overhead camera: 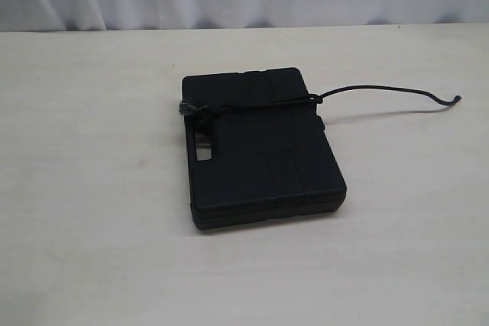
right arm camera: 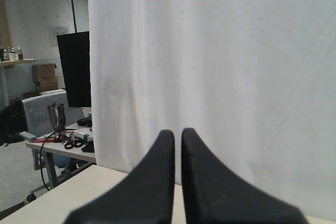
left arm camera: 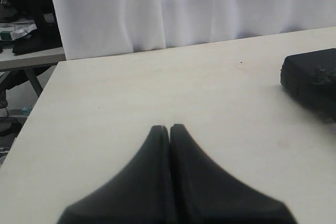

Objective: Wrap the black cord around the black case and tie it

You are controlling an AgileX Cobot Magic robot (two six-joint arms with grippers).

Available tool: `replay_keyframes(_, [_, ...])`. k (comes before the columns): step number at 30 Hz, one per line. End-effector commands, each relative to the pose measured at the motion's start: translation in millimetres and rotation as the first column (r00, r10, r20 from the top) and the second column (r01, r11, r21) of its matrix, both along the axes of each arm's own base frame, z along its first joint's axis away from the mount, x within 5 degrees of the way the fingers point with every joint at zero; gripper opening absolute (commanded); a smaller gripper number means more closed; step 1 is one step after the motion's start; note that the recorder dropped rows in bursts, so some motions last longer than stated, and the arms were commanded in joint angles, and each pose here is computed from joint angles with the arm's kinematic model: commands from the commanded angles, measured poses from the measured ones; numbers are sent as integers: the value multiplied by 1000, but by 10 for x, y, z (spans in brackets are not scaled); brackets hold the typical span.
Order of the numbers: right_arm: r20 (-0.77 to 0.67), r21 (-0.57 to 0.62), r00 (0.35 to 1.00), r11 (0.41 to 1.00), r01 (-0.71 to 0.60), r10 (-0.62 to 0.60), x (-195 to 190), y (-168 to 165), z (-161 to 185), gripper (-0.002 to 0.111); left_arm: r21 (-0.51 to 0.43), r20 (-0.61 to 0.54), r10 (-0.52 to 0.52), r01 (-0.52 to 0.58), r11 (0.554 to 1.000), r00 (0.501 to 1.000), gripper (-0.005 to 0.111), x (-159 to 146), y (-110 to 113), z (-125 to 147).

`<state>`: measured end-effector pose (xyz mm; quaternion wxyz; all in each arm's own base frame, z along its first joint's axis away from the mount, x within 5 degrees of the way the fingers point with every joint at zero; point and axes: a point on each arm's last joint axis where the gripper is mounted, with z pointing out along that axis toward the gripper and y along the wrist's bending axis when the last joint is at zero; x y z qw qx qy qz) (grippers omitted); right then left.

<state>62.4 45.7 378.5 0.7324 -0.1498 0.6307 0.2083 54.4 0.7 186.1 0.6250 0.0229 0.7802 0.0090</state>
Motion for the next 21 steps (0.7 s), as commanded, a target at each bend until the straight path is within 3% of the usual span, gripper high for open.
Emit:
replay_keyframes(1, [-5,-1,1000,1000,-4,4,-4,4,-15,4,-1,2,-5,5,1000,1000,0,0,-2,-5])
replay_keyframes(21, [0,2,1000,1000,-6,6,-19,5,-21,4,-1,2,-5,5,1000,1000,0,0,-2,-5])
